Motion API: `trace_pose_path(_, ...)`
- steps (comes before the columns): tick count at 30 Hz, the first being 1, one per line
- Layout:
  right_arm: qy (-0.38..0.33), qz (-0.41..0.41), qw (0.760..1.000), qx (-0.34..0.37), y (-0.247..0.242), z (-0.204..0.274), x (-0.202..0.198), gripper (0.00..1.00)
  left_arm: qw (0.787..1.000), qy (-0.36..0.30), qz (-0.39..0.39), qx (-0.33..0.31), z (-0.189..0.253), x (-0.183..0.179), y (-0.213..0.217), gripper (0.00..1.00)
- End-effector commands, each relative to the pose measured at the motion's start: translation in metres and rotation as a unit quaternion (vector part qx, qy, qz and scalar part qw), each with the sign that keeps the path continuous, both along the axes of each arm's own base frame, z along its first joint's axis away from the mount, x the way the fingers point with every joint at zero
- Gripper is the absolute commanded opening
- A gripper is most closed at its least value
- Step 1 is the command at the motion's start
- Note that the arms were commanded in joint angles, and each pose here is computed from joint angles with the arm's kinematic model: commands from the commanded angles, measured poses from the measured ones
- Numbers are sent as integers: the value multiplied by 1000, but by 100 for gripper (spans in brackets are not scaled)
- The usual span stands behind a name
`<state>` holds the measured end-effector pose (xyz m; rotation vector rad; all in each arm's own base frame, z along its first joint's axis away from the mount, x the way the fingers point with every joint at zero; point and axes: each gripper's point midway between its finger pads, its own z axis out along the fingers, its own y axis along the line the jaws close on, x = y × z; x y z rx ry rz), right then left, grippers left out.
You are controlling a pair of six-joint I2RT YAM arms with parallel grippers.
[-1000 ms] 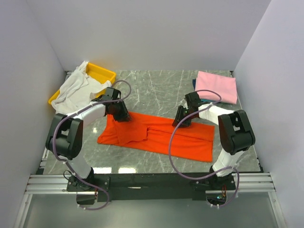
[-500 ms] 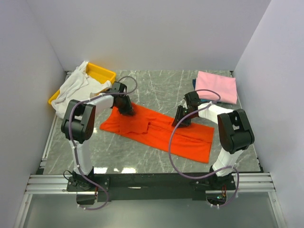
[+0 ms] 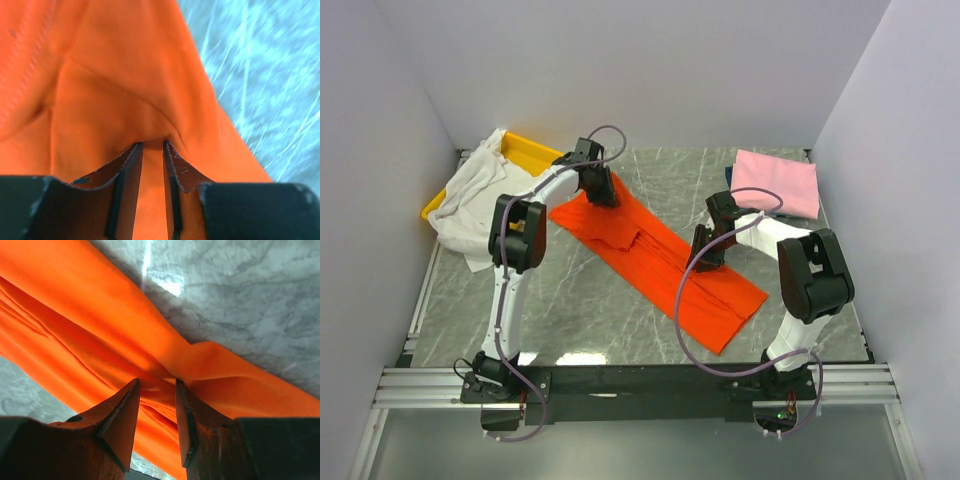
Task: Fold and stack the t-shirts
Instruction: Fold the tshirt
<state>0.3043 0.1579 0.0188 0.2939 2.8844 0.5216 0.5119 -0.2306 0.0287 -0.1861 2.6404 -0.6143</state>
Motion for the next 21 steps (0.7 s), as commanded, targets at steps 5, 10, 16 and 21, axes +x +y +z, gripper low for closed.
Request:
trace_pose_path(5,3,6,998,-66,-18,9,-18,42,999,-38,-35,5,-16,32,-3,36)
trace_pose_path(10,-64,10,997,-51,-11,48,-2,42,994,-76,-66,-31,12,35,-30,41)
trace_pose_path(16,-78,45,995,-50,-14,59,-15,43,990,-114,-50,-68,74,36,-46,42)
trace_pose_path(21,-46,80,996,-20,-8,32,-43,43,990,-117,-25,-73,108,28,-40,44)
